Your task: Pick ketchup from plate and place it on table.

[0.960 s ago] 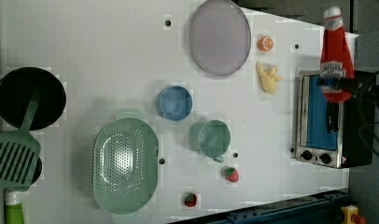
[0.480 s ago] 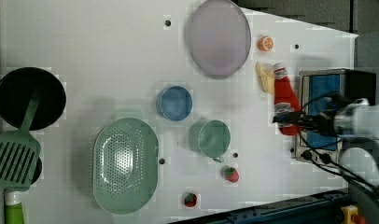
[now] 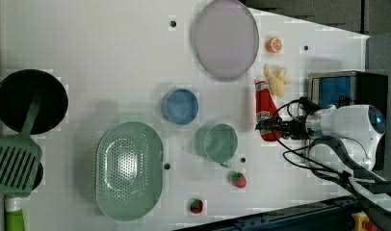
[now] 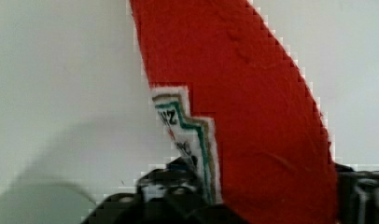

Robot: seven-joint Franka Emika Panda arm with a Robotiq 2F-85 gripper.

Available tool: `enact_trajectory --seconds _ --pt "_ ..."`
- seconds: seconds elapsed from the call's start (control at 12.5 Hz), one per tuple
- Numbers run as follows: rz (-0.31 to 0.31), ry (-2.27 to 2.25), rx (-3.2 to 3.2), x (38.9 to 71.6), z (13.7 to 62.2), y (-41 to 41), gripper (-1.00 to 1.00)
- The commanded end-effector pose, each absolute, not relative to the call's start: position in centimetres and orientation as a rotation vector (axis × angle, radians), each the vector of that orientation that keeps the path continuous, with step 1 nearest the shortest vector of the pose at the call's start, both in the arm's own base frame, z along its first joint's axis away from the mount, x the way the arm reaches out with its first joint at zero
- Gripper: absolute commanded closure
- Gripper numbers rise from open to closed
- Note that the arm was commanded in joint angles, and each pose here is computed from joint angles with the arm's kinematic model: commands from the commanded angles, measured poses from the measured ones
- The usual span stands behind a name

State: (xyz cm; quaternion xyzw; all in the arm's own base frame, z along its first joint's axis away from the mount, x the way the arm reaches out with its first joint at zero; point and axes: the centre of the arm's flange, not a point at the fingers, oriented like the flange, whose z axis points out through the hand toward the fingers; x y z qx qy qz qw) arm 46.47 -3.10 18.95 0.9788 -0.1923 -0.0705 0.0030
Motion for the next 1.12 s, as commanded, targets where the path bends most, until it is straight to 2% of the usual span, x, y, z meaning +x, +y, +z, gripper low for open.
enact_trajectory --seconds 0.08,0.16,0.4,0.48,0.64,0.72,0.96,1.04,1.12 --pt "-0.030 -0.659 3.083 48.5 21.2 -2.5 -0.78" --pt "-0.013 -0.653 3.086 48.8 21.7 -2.3 -1.00" --pt "0.040 -0.671 3.086 49.9 25.4 -1.9 -1.00" --pt "0.050 -0.754 3.068 50.5 27.7 -1.8 -1.00" --pt "0.024 -0.895 3.023 51.5 33.3 -1.0 -1.00" --pt "0.039 -0.965 3.002 52.0 36.8 -0.6 -1.00" --pt "0.177 -1.125 2.965 53.0 47.9 0.3 -1.00" --pt "0.163 -1.197 2.934 52.6 50.7 0.4 -1.00" --pt "0.116 -1.251 2.899 51.8 52.9 0.5 -1.00"
